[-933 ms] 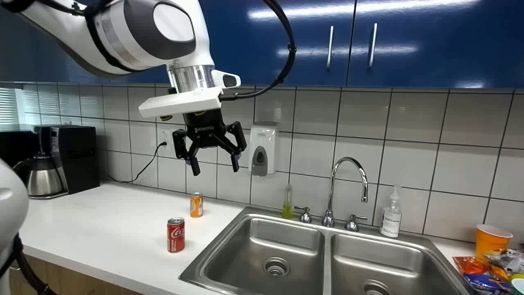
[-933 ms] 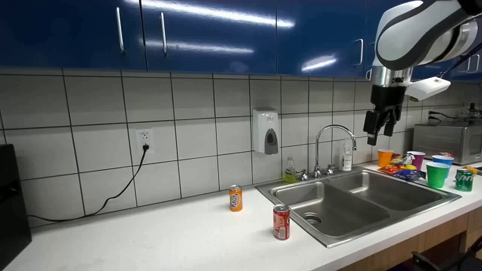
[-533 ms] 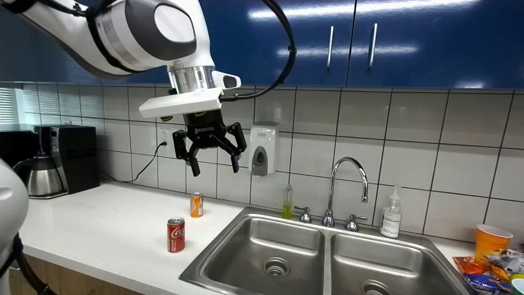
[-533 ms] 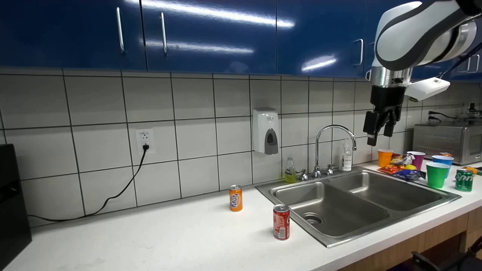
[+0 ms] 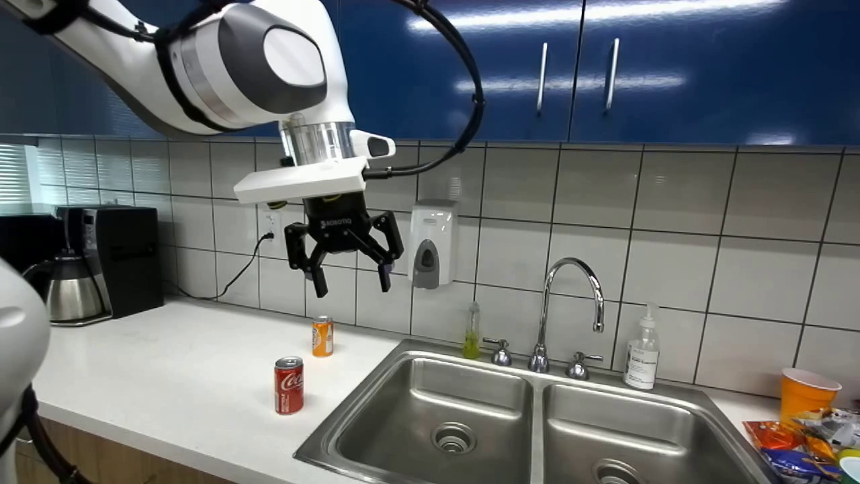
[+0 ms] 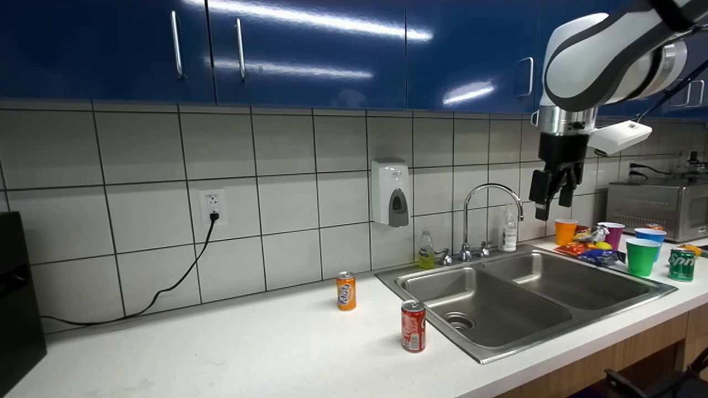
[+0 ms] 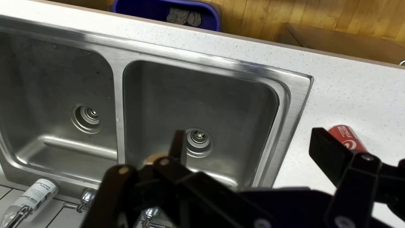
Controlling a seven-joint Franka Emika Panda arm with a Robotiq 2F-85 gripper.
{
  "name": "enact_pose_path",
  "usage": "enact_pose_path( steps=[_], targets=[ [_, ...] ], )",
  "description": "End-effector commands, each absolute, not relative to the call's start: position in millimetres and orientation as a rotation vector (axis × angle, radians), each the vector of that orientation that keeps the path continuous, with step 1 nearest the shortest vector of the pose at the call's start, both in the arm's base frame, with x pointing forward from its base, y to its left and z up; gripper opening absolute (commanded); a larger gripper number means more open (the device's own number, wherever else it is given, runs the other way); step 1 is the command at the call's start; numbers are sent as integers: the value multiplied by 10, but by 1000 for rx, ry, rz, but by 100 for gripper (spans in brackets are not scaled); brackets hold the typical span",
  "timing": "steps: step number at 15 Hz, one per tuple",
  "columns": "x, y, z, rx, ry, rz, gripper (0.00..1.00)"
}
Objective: Put the red can in the left sink
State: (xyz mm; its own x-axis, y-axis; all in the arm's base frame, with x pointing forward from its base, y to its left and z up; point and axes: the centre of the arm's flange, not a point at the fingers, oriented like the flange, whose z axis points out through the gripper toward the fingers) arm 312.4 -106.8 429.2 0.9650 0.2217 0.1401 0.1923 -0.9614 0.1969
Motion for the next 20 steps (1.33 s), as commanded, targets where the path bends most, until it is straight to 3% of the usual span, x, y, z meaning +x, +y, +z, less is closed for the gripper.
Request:
enact_pose_path(
  steps=[1,20],
  targets=[
    [3385,-955,4086,2932,352,238,100],
    [4180,-96,3247,2953,580,211,100]
  ],
)
